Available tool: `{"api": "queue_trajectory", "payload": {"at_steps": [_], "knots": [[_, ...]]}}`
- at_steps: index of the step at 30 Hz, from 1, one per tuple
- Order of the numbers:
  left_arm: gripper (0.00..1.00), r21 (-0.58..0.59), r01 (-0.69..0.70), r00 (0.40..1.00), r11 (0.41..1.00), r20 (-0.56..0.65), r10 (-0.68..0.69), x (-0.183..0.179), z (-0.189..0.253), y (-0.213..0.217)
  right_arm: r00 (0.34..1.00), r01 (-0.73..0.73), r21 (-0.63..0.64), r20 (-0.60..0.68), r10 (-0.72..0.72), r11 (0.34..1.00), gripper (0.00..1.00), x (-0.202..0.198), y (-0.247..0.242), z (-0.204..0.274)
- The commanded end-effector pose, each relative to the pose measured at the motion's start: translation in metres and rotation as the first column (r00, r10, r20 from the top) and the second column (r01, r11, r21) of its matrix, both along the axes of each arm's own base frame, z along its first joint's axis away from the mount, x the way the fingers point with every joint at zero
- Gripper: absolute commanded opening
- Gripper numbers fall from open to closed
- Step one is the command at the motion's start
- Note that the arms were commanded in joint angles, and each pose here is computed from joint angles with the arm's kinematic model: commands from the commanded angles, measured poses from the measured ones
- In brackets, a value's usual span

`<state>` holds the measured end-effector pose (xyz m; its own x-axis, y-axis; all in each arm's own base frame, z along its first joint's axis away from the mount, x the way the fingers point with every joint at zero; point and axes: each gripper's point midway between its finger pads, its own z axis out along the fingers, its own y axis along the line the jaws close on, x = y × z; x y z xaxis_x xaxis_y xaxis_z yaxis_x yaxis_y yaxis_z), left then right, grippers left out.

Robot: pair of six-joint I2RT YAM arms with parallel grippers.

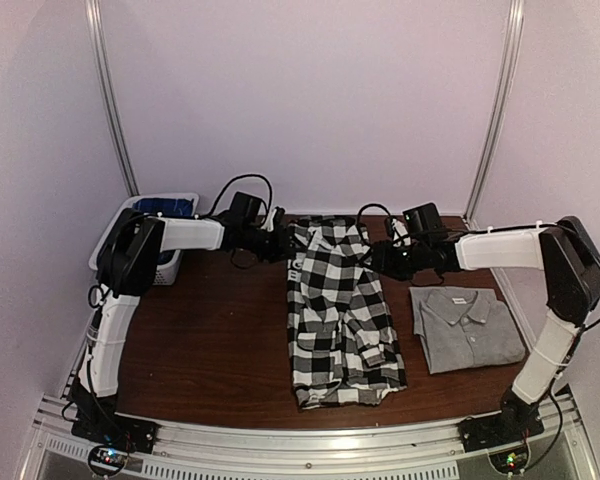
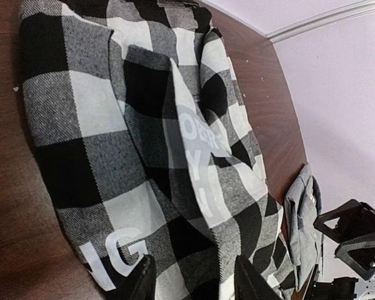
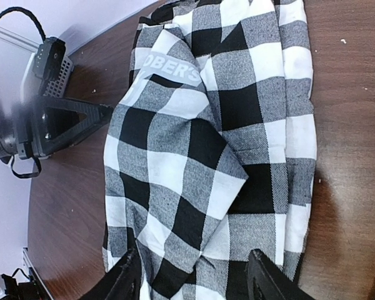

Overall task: Fold and stack the long sleeve shirts
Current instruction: Adjust the sleeve of the rectangle-folded shirt.

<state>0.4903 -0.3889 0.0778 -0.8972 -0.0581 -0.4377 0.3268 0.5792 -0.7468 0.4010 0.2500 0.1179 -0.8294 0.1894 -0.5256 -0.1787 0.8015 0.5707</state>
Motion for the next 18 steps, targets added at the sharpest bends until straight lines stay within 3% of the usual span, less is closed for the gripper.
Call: {"api": "queue_trajectory", "payload": {"at_steps": [1,18], "knots": [[0.43,-0.041,0.03,0.997,0.999,0.073,-0.027,0.013,0.023,-0.007,1.0,-0.004,0.118,0.004,0.003,0.993,0.58,0.018,0.008,-0.002],[0.36,-0.036,0.035,0.999,0.999,0.042,-0.034,0.022,0.003,-0.031,0.998,0.019,0.165,-0.057,-0.01,0.986,0.45,0.041,0.015,-0.042]]}}
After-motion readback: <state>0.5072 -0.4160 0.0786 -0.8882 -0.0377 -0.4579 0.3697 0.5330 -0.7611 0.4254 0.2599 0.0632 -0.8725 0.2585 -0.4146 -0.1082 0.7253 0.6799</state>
